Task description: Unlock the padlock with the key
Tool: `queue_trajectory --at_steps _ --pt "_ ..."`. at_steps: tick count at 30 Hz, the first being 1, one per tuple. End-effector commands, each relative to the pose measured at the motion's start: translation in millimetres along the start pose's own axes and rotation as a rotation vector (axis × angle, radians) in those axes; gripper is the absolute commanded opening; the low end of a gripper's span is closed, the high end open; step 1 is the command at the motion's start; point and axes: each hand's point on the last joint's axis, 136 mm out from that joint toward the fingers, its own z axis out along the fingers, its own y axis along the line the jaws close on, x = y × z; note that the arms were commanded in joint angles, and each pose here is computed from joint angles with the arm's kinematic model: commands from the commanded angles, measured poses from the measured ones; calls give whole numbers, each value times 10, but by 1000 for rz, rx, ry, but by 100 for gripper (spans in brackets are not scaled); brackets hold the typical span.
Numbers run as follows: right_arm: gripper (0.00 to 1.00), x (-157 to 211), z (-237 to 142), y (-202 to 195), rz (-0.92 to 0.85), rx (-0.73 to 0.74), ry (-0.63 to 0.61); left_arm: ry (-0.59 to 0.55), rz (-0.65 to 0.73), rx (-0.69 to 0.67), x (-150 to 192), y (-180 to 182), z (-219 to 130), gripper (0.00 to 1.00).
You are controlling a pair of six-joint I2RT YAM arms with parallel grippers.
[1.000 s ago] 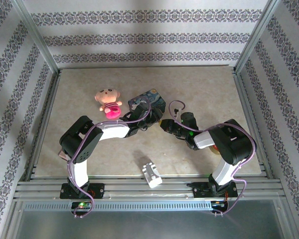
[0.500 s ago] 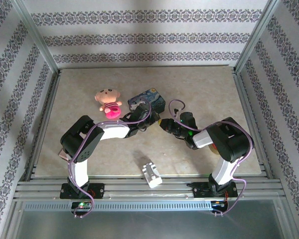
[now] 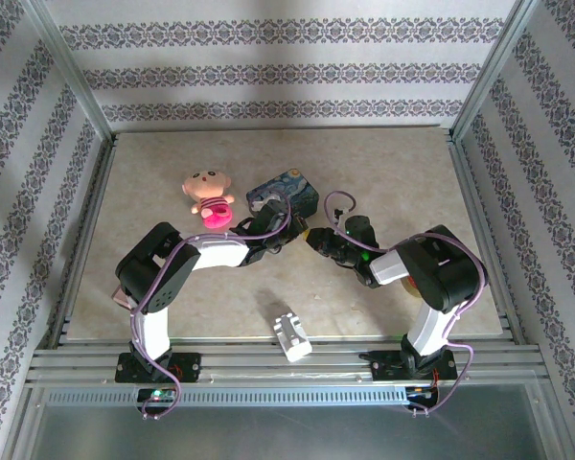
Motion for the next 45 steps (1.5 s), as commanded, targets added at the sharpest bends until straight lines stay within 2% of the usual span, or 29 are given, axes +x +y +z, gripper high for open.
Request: queue_trajectory --at_steps 1,8,24,29,32,36,40,45 --pt "10 -54 -54 248 -51 -64 -30 27 26 32 67 -87 -103 0" --pt "25 -89 -128 228 -60 -51 -42 24 30 34 72 -81 -135 0" --pt "21 -103 -129 111 -70 -10 -47 16 -14 46 68 -74 -157 0" --pt "24 -119 -203 16 -120 81 -37 -13 -7 17 -3 -28 -307 23" --pt "25 -137 -273 -29 -168 157 -24 -27 27 -21 -61 -22 -393 44" --pt "27 -231 -399 -48 -195 229 -33 -1 77 -54 -58 -54 -366 62" --pt "28 -295 -522 -48 -223 285 -44 54 97 -62 33 -68 -232 70" --pt "31 -338 -672 -81 -242 363 -48 99 115 -88 129 -15 -51 69"
